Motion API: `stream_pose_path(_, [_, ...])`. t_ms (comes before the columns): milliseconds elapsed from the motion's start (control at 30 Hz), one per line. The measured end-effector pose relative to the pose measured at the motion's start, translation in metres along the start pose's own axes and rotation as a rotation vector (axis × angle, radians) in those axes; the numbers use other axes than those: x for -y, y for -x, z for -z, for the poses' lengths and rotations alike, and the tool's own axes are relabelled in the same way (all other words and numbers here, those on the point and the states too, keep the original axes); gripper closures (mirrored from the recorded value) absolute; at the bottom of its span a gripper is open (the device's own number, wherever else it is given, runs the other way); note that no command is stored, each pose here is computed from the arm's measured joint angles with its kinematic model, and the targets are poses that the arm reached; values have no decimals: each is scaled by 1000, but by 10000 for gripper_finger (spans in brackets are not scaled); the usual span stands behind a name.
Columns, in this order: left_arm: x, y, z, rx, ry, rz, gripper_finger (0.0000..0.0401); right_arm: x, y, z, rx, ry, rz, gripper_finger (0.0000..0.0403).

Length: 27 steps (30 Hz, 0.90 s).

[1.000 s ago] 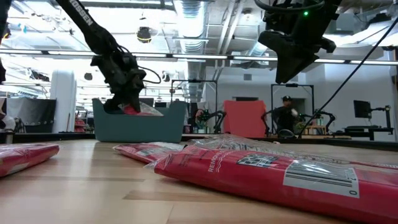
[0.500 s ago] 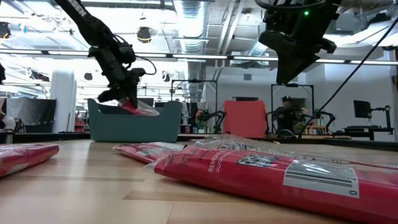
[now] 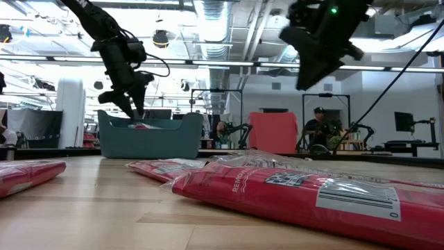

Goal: Sort popcorn bags into baskets
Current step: Put the red popcorn bag into the blue bin

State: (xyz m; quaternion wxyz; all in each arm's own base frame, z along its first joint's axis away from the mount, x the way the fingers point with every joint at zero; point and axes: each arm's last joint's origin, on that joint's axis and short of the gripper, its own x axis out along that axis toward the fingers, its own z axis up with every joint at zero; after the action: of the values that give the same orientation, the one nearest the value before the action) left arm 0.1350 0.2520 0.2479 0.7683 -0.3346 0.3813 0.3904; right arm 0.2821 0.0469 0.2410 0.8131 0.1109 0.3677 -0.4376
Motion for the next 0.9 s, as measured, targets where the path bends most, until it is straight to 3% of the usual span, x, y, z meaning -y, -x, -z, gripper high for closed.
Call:
stream_pose_path(200, [21, 28, 12, -47, 16, 322, 239, -19, 2, -11, 38, 49, -209, 296])
stream_pose_path(467, [78, 48, 75, -157, -134, 444, 239, -61, -18, -6, 58, 99, -412, 296])
stream_pose_path(700, [111, 26, 144, -72, -103, 544, 239, -98, -59, 24, -49, 157, -497, 296])
stream_pose_path(900, [109, -11, 190, -64, -27, 547, 239, -112, -79, 44, -128, 205, -482, 296])
